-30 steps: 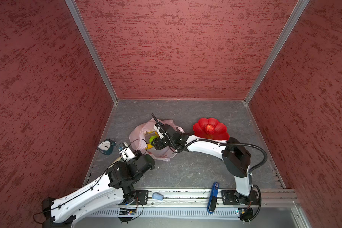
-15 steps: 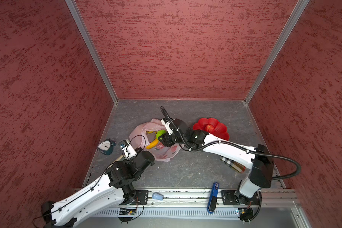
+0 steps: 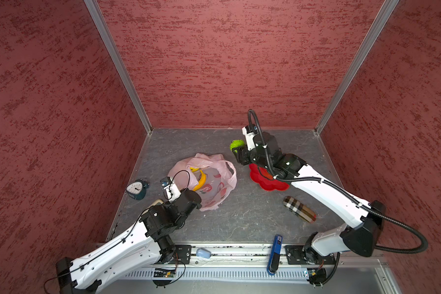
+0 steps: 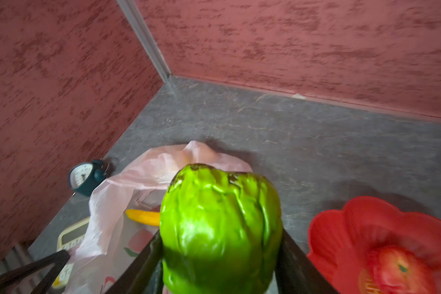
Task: Take the fake fruits out of the plastic bag
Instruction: 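Lift the green apple out of the bag and carry it over the red plate, then lower the green apple onto the red plate beside the red apple and open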
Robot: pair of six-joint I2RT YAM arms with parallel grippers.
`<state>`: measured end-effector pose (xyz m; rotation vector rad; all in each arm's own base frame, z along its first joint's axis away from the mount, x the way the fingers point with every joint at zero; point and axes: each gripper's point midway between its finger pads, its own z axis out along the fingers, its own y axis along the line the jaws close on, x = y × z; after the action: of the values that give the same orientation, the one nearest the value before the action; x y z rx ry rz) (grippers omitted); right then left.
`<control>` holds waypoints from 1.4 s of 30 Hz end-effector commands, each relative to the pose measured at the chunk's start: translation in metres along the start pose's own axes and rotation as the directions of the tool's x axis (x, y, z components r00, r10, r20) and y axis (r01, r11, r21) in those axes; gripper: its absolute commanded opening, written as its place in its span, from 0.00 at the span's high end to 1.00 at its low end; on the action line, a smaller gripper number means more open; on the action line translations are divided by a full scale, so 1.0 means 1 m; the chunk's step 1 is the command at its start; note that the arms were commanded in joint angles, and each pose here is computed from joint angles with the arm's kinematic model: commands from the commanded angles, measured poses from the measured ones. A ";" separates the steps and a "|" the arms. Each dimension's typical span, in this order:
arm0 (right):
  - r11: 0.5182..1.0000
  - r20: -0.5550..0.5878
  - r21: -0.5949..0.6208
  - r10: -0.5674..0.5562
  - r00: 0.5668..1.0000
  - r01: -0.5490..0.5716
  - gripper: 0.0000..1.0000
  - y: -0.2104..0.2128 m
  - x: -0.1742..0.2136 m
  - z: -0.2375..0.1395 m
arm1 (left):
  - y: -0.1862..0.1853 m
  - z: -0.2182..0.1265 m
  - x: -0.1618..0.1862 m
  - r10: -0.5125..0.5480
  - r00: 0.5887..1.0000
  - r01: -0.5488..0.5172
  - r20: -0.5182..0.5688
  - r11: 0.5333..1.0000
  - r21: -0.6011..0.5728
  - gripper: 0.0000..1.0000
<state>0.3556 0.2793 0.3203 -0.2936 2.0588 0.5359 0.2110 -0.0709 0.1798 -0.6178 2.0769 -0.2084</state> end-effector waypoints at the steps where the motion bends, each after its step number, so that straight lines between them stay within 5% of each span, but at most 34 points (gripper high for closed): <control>1: 0.996 0.052 0.090 0.023 0.998 -0.028 0.67 -0.038 -0.013 -0.009 | -0.004 0.001 0.000 0.010 1.000 -0.010 -0.006 1.000 0.018 0.97; 8: 0.969 0.037 0.232 0.082 0.996 -0.088 0.67 -0.105 0.005 -0.012 | -0.007 0.003 -0.001 0.013 1.000 -0.013 -0.011 1.000 0.029 0.97; 21: 0.861 -0.063 0.476 0.236 0.970 -0.179 0.67 -0.223 0.095 -0.003 | -0.006 0.003 -0.002 0.004 1.000 -0.004 -0.022 0.999 0.032 0.97; 42: 0.792 -0.180 0.588 0.323 0.929 -0.162 0.66 -0.271 0.162 0.031 | -0.009 0.005 0.001 0.014 0.999 -0.013 -0.040 1.000 0.011 0.97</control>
<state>0.4022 0.0645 0.1016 0.2473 2.4567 0.0284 0.2160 -0.0782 0.1752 -0.5880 2.1202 -0.2216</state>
